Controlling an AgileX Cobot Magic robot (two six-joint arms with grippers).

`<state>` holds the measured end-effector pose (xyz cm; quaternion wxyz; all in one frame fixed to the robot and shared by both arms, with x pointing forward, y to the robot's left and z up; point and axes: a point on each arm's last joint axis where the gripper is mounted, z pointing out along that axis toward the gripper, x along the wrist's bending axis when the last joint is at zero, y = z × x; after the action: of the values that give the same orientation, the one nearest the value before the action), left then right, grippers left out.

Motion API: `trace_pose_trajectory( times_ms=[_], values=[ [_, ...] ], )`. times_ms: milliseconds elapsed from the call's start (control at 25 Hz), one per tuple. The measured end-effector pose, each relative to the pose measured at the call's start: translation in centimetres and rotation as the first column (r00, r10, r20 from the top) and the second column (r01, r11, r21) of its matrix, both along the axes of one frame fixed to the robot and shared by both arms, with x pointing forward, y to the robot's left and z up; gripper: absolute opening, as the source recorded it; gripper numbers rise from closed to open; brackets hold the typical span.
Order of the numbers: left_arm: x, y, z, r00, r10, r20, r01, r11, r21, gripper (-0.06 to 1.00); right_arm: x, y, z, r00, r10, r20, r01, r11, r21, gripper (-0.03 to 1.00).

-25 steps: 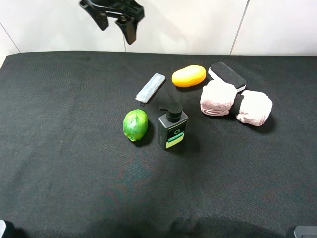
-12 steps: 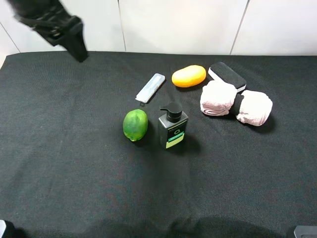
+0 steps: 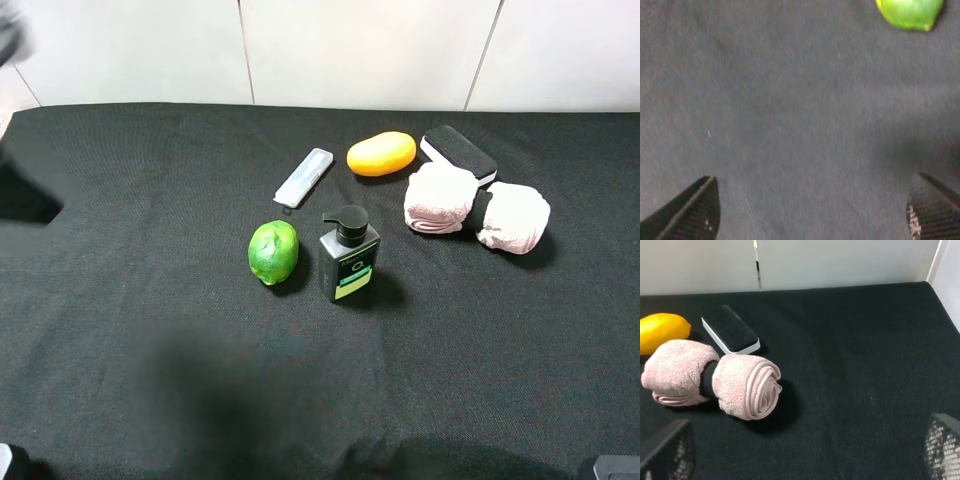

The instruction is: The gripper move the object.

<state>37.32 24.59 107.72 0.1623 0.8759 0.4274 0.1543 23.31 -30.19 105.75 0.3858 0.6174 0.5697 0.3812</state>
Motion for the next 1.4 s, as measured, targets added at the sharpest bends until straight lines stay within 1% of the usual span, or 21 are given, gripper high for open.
trace_pose_trajectory(
  times_ms=[40,160,320,480,560,640,720,840,920,1080,1200,1400],
  values=[
    [-1.1,0.5,-0.5,1.000,0.000,0.007,0.000,1.000,-0.004,0.79,0.0,0.0,0.0,1.000,0.000,0.000,0.000,1.000,0.000,0.69],
    [-4.7,2.0,-1.4,0.997,0.003,0.077,0.000,0.999,-0.036,0.79,0.0,0.0,0.0,1.000,0.000,0.000,0.000,1.000,0.000,0.69],
    [-8.9,3.8,-2.5,0.990,0.034,0.135,-0.023,0.997,-0.079,0.79,0.0,0.0,0.0,1.000,0.000,0.000,0.000,1.000,0.000,0.69],
    [-12.1,5.2,-3.2,0.972,0.066,0.226,-0.034,0.989,-0.141,0.79,0.0,0.0,0.0,1.000,0.000,0.000,0.000,1.000,0.000,0.69],
    [-13.2,5.7,-3.4,0.956,0.078,0.283,-0.029,0.984,-0.173,0.79,0.0,0.0,0.0,1.000,0.000,0.000,0.000,1.000,0.000,0.69],
    [-13.9,6.0,-3.4,0.942,0.097,0.321,-0.031,0.978,-0.205,0.79,0.0,0.0,0.0,1.000,0.000,0.000,0.000,1.000,0.000,0.69],
    [-14.4,6.2,-3.4,0.932,0.127,0.339,-0.045,0.970,-0.238,0.79,0.0,0.0,0.0,1.000,0.000,0.000,0.000,1.000,0.000,0.69],
    [-14.6,6.2,-3.5,0.928,0.185,0.323,-0.089,0.953,-0.291,0.79,0.0,0.0,0.0,1.000,0.000,0.000,0.000,1.000,0.000,0.69],
    [-14.6,6.3,-3.5,0.927,0.205,0.315,-0.104,0.946,-0.307,0.79,0.0,0.0,0.0,1.000,0.000,0.000,0.000,1.000,0.000,0.69],
    [-14.6,6.1,-3.4,0.926,0.245,0.286,-0.133,0.923,-0.361,0.79,0.0,0.0,0.0,1.000,0.000,0.000,0.000,1.000,0.000,0.69],
    [-14.2,6.0,-3.6,0.916,0.267,0.298,-0.142,0.913,-0.383,0.79,0.0,0.0,0.0,1.000,0.000,0.000,0.000,1.000,0.000,0.69],
    [-14.0,6.0,-3.8,0.911,0.272,0.309,-0.146,0.916,-0.375,0.79,0.0,0.0,0.0,1.000,0.000,0.000,0.000,1.000,0.000,0.69]
  ],
)
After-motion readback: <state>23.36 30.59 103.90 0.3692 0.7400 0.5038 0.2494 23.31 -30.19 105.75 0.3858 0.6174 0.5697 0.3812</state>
